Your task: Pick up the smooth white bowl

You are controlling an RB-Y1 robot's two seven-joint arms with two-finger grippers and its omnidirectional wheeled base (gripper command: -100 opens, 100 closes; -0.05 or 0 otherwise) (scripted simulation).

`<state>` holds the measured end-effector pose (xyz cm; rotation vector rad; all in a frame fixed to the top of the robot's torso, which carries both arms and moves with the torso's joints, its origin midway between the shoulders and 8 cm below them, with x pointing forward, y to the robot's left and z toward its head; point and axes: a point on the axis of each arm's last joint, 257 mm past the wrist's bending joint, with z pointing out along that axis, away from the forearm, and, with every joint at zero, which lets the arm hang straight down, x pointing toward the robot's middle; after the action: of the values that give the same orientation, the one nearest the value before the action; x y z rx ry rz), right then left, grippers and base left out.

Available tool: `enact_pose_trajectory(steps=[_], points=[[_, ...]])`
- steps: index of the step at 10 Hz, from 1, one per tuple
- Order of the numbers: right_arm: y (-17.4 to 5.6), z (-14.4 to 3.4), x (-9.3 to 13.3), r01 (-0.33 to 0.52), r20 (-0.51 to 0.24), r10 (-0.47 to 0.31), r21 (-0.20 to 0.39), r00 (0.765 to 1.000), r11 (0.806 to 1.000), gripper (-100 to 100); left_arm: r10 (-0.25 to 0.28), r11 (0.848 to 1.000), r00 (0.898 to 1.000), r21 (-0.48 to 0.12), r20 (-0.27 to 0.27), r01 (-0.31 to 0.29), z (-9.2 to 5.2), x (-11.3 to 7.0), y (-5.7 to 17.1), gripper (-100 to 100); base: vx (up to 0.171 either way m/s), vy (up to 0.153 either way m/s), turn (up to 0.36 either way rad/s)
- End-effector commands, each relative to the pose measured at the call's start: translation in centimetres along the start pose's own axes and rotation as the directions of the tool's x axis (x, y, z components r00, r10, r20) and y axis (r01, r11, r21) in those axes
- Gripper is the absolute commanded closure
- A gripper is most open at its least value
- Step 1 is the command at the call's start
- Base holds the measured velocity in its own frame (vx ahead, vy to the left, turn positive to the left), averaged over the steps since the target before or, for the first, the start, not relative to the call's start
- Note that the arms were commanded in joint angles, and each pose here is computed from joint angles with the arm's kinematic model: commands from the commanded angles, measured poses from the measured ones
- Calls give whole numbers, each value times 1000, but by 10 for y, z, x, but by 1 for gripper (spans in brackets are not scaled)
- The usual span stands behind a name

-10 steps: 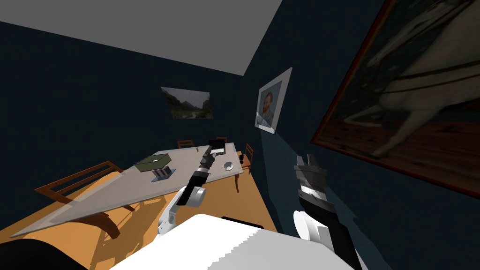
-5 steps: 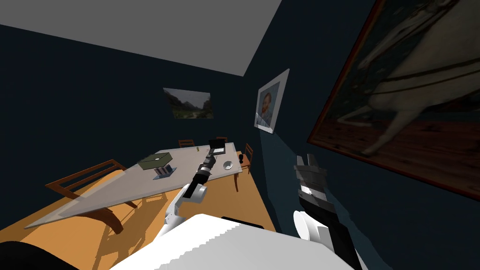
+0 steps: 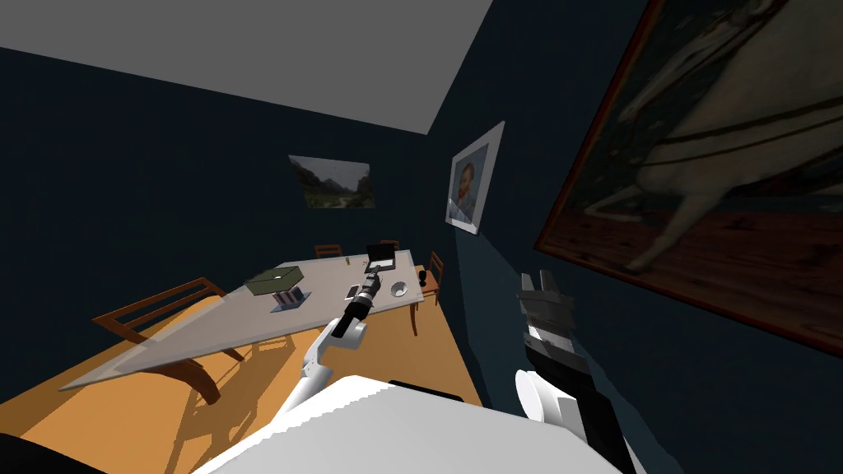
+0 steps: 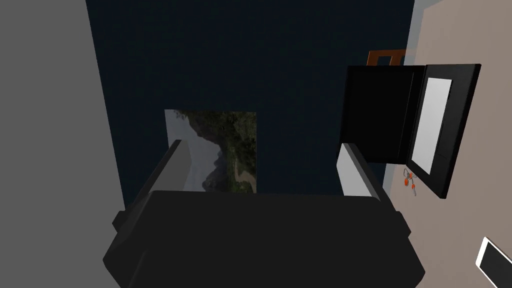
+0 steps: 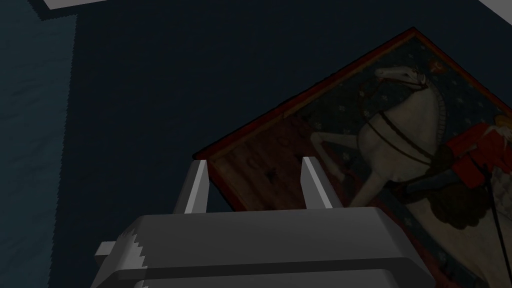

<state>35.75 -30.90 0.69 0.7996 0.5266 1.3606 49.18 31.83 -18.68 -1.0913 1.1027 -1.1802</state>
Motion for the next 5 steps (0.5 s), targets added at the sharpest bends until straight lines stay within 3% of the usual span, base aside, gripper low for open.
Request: enact_pose_trajectory(steps=[1, 4, 5], points=[[0, 0, 0, 0, 0, 0, 0, 1000, 1000, 0, 4, 999, 1000, -39, 5, -4, 3, -2, 17, -100, -8, -30, 11], [0, 0, 0, 0, 0, 0, 0, 1000, 1000, 0, 21, 992, 1000, -128, 12, -19, 15, -6, 49, -100, 0, -34, 14], [0, 0, 0, 0, 0, 0, 0, 1000, 1000, 0, 21, 988, 1000, -150, 15, -19, 13, -8, 60, -100, 9, -30, 6]])
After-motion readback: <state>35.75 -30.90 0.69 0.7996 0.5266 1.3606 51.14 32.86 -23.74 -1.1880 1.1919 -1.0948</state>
